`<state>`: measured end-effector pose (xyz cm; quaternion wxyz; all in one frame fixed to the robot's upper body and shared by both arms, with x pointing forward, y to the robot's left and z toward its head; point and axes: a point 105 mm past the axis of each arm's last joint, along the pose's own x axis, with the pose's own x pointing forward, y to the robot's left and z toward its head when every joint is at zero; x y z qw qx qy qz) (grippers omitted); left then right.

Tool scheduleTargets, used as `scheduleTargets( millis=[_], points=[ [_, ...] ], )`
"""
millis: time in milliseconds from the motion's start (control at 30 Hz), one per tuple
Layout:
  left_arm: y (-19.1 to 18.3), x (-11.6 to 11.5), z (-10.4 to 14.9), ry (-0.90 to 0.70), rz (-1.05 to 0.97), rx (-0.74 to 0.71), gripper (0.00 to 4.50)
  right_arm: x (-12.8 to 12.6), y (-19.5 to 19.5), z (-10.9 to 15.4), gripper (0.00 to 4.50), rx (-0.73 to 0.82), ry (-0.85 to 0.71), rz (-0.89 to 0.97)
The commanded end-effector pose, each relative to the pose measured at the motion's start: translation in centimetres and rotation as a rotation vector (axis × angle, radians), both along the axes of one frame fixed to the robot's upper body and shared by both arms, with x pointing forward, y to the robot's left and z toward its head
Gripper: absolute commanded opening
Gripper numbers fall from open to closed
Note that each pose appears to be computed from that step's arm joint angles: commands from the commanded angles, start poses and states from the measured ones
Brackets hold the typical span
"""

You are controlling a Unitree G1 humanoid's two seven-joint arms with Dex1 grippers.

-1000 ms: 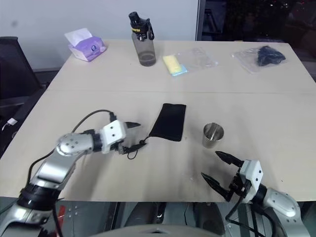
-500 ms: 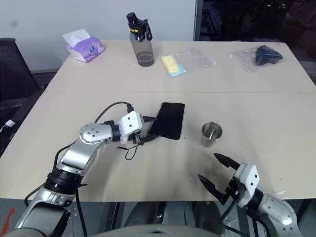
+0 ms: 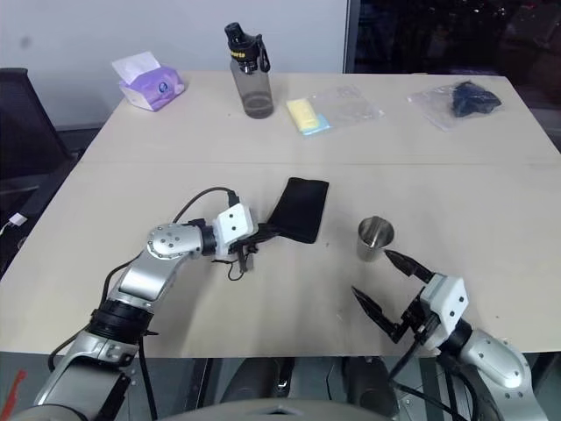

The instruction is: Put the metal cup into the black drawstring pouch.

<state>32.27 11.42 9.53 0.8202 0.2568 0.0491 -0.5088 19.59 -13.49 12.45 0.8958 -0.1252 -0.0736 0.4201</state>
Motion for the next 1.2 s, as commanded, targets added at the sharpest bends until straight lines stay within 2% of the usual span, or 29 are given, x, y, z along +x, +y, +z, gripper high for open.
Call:
scheduleTargets(
  millis=[33, 167, 333, 433, 500, 600, 633, 700, 800, 900, 967, 1067, 1200],
  points=[
    [-0.9, 0.4, 3.2, -0.056, -0.006, -0.088, 0.04, 0.2, 1.7, 3.1, 4.5, -0.114, -0.205, 0.053],
    [-1.3, 0.6, 3.9, -0.06, -0.001, -0.093, 0.04, 1.6, 1.6, 2.7, 4.5, -0.247, -0.206, 0.048],
    [-1.8, 0.3, 4.4, -0.075, -0.02, -0.091, 0.04, 2.3, -0.3, -0.8, 4.5, -0.495, -0.043, 0.031],
    [-1.6, 0.3, 4.3, -0.085, -0.014, -0.073, 0.0, 2.8, -1.9, -2.0, 3.72, -0.594, -0.019, -0.018],
    [-1.4, 0.3, 4.3, -0.092, -0.002, -0.068, 0.0, 2.7, -2.8, -2.5, 2.71, -0.645, -0.025, -0.033],
    [-1.0, 0.7, 4.4, -0.093, 0.035, -0.082, 0.0, 2.6, -3.2, -3.0, 1.55, -0.642, -0.013, -0.044],
    [-0.9, 1.0, 4.3, -0.092, 0.053, -0.078, 0.0, 2.6, -3.3, -3.0, 0.92, -0.638, -0.012, -0.051],
    [-0.8, 1.5, 4.4, -0.078, 0.091, -0.09, 0.0, 2.7, -3.5, -3.3, 0.08, -0.635, -0.011, -0.058],
    [-0.8, 2.1, 4.6, -0.029, 0.146, -0.133, 0.0, 3.2, -3.5, -2.6, 0.03, -0.556, -0.036, -0.105],
    [-1.3, 2.4, 5.2, 0.032, 0.172, -0.196, 0.0, 3.7, -2.0, -0.1, 0.03, -0.355, -0.106, -0.115],
    [-1.9, 2.5, 5.8, 0.055, 0.168, -0.221, 0.0, 3.3, -0.2, 1.0, 0.03, -0.237, -0.114, -0.049],
    [-3.0, 2.9, 6.9, 0.078, 0.159, -0.257, 0.0, 3.0, 2.6, 1.8, 0.03, -0.182, -0.132, 0.048],
    [-4.2, 3.1, 8.0, 0.115, 0.152, -0.292, 0.0, 4.2, 4.7, 2.1, 0.03, -0.164, -0.15, 0.077]
  ],
)
